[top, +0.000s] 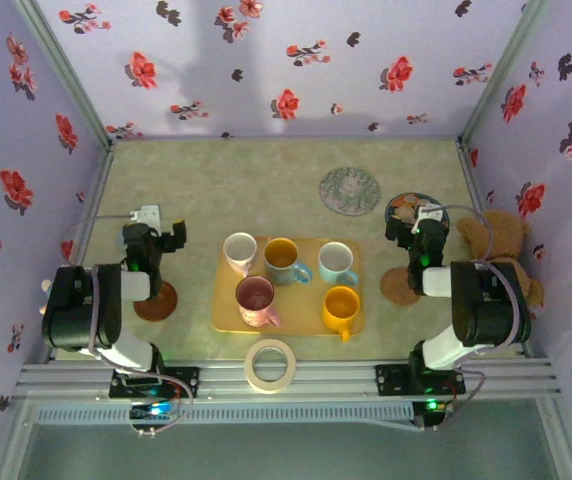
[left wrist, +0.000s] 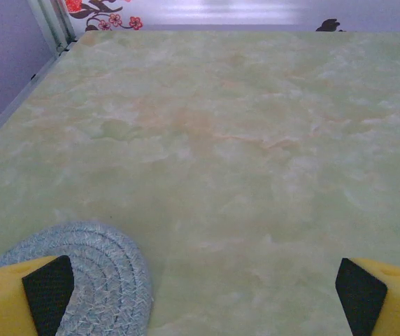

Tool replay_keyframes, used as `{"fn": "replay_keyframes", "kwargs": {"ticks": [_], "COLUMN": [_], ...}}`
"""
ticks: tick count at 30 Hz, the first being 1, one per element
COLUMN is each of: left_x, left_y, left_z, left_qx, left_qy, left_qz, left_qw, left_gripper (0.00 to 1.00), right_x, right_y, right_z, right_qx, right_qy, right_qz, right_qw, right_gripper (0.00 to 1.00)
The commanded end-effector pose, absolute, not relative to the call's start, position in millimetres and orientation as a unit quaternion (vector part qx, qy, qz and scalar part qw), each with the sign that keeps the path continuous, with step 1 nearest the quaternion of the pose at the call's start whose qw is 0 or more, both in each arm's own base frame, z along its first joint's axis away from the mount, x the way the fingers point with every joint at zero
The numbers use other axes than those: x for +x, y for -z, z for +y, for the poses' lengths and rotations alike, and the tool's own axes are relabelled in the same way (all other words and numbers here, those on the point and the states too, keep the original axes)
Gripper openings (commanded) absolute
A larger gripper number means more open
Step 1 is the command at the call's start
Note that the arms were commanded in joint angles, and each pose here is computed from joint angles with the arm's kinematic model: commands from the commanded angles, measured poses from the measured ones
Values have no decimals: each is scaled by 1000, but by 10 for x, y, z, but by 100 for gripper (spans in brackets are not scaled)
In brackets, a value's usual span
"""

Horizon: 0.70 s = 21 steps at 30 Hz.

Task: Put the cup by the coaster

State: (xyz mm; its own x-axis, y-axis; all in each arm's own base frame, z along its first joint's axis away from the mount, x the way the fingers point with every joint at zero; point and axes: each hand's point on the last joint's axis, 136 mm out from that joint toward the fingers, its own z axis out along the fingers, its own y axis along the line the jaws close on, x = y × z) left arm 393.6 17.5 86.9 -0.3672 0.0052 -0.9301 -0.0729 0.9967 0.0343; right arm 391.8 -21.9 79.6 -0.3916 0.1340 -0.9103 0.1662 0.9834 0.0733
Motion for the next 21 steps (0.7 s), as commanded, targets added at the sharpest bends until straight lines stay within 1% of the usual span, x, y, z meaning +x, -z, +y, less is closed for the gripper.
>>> {"fn": "replay_keyframes", "kwargs": {"ticks": [1, 21], "left_x": [3990, 3992], "left_y": [-934, -935], "left_z": [141, 146], "left_qx": [-11, -13], "left_qy": [-32, -31], "left_qz": [822, 822], "left_qw": [569, 568], "left_gripper": [99, 99], "right_x": [3964, 3964], "right_y": [-843, -848], "right_z": [-212, -212], "right_qx": [84, 84], "right_qy": [18, 18], "right_qz": [831, 831], "right_qw": [549, 550], "right_gripper": [99, 99]}}
